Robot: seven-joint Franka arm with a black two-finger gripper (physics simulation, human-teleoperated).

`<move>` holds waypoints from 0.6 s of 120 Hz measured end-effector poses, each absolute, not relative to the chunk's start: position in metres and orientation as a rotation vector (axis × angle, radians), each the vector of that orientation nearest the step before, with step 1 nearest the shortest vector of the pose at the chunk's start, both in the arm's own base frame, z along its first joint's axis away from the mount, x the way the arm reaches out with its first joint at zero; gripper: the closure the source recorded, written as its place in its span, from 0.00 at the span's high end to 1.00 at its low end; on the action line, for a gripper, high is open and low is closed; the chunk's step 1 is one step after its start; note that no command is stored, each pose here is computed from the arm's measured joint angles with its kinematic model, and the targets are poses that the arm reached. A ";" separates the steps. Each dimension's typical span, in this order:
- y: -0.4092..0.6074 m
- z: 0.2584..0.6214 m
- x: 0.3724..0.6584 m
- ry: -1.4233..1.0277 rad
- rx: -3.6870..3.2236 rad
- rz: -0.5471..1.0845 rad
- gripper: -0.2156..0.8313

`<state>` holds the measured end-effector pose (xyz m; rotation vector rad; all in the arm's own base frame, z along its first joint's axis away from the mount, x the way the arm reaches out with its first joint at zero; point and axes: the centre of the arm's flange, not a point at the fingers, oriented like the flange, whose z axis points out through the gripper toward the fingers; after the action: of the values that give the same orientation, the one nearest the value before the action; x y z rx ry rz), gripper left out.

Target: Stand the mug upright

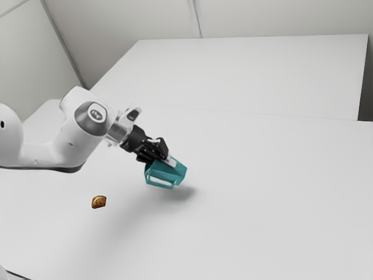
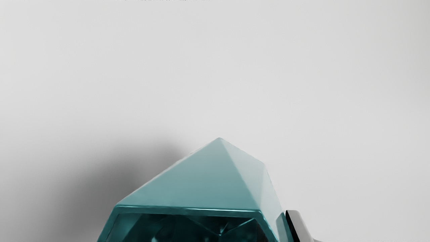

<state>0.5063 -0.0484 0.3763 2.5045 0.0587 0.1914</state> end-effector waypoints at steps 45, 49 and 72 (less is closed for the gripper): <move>-0.070 0.381 0.502 -0.063 2.713 0.081 0.05; -0.072 0.384 0.502 -0.083 2.739 0.079 0.05; -0.074 0.403 0.507 -0.150 2.893 0.054 0.05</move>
<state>0.5075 -0.0736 0.4031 2.8927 -0.1498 0.0545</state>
